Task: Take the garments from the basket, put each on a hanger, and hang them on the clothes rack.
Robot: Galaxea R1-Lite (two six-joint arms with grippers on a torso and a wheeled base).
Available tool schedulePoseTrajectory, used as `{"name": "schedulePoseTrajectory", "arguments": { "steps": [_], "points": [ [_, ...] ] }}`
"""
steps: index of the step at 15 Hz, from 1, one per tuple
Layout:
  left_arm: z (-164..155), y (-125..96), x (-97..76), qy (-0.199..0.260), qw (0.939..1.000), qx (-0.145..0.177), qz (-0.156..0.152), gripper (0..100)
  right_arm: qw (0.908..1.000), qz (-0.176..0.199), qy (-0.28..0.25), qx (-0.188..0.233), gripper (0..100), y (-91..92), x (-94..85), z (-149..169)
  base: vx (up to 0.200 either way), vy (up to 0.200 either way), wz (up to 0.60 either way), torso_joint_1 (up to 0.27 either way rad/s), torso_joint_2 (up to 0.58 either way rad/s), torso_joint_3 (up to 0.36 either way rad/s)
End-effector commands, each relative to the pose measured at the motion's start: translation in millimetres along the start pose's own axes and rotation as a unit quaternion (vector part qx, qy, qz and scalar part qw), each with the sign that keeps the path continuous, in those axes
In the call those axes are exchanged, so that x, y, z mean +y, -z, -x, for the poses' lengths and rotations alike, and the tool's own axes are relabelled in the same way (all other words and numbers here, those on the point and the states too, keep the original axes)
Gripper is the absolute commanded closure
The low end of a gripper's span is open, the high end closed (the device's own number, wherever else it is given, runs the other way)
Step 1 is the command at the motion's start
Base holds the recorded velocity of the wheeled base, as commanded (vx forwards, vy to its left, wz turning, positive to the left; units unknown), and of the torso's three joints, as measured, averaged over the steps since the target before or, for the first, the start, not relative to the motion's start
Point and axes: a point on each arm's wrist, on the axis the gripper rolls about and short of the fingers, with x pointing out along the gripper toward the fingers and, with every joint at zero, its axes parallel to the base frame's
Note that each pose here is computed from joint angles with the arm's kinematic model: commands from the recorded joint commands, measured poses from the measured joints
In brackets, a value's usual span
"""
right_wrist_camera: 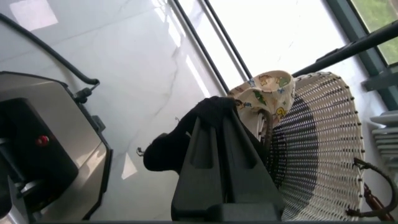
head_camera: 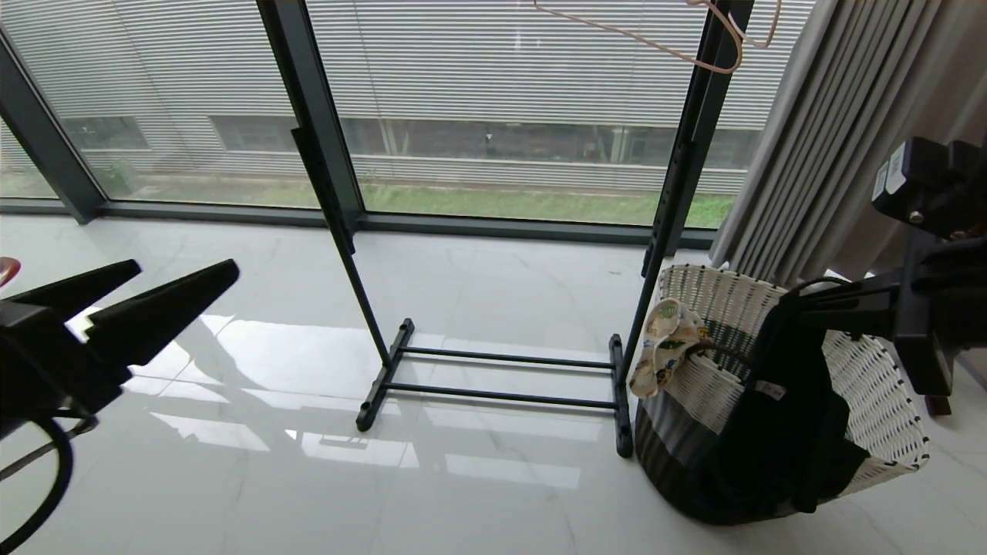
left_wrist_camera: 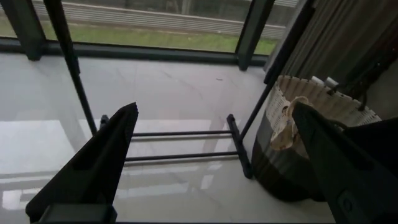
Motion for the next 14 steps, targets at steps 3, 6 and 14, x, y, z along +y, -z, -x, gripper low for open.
{"name": "schedulePoseTrajectory", "arguments": {
  "steps": [3,6,14],
  "points": [
    [-119.3,60.7,-139.7,0.202,0.9719,0.12,-0.018,0,0.9999,0.005,-0.001,-0.011,100,-1.9,2.7,5.3,0.0,0.0,0.0,0.0,0.0,0.0],
    [-139.9,93.3,-203.8,0.263,0.9523,0.151,-0.034,0,0.9994,0.017,-0.018,-0.024,100,-6.5,10.8,7.3,0.0,0.0,0.0,0.0,0.0,0.0],
    [-179.1,142.2,-242.7,0.286,0.9386,0.17,-0.091,0,0.9974,0.036,-0.039,-0.048,100,-6.4,26.6,22.6,0.0,0.0,0.0,0.0,0.0,0.0]
  ]
}}
